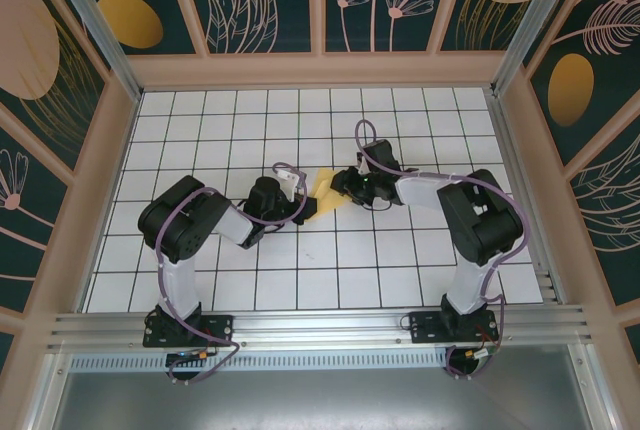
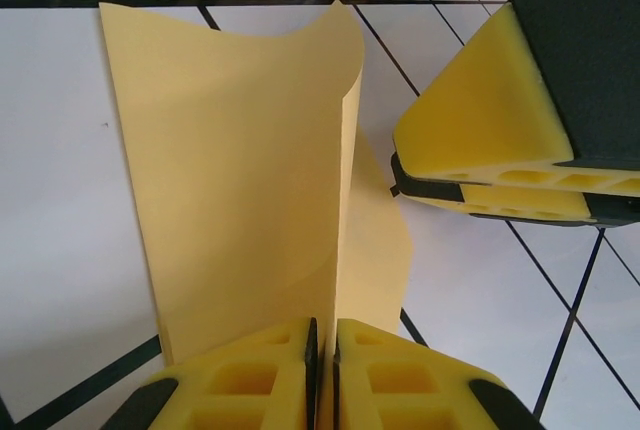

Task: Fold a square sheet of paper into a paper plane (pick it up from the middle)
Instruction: Fourth fold the wing at the center of the table.

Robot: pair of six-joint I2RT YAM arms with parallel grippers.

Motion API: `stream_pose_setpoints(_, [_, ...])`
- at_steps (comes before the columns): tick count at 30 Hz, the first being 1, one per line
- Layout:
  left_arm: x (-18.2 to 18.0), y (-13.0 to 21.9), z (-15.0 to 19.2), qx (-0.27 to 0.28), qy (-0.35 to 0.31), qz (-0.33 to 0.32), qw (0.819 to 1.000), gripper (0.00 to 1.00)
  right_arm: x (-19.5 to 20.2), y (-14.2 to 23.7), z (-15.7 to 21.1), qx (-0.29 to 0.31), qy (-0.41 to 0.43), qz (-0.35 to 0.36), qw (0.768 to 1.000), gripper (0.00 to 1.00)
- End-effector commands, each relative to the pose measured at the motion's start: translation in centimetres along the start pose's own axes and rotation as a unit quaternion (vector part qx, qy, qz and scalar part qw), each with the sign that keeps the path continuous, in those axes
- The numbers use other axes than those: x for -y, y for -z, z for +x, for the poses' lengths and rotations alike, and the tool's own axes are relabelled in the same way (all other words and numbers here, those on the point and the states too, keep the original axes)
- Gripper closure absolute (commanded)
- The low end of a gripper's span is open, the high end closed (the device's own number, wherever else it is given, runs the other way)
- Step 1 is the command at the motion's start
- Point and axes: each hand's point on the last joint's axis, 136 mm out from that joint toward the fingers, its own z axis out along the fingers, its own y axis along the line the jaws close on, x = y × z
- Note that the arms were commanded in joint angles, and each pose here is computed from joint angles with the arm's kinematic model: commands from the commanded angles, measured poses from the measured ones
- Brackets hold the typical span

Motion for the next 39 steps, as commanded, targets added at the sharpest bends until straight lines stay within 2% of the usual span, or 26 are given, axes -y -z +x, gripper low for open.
stream_pose_setpoints(1, [0.4, -0.5, -0.2, 0.002, 0.005, 0.012, 1.0, 0.86, -1.3, -0.5, -0.4, 0.0, 0.02, -0.024, 1.0, 0.63])
stream_pose_setpoints(8, [0.6, -0.6, -0.1, -0.004, 0.006, 0.017, 1.0, 0.85, -1.3, -0.8, -0.8, 0.016, 0.008, -0.037, 0.999, 0.6])
stream_pose_setpoints(25, [0.6, -0.6, 0.0, -0.01, 0.01, 0.02, 1.0, 0.84, 0.0, -2.0, -0.7, 0.004, -0.007, -0.025, 1.0, 0.61])
stream_pose_setpoints(39, [1.1, 1.1, -2.6, 0.013, 0.034, 0.014, 0.999, 0.62, 2.2, -3.2, 0.5, -0.017, -0.009, 0.029, 0.999, 0.55])
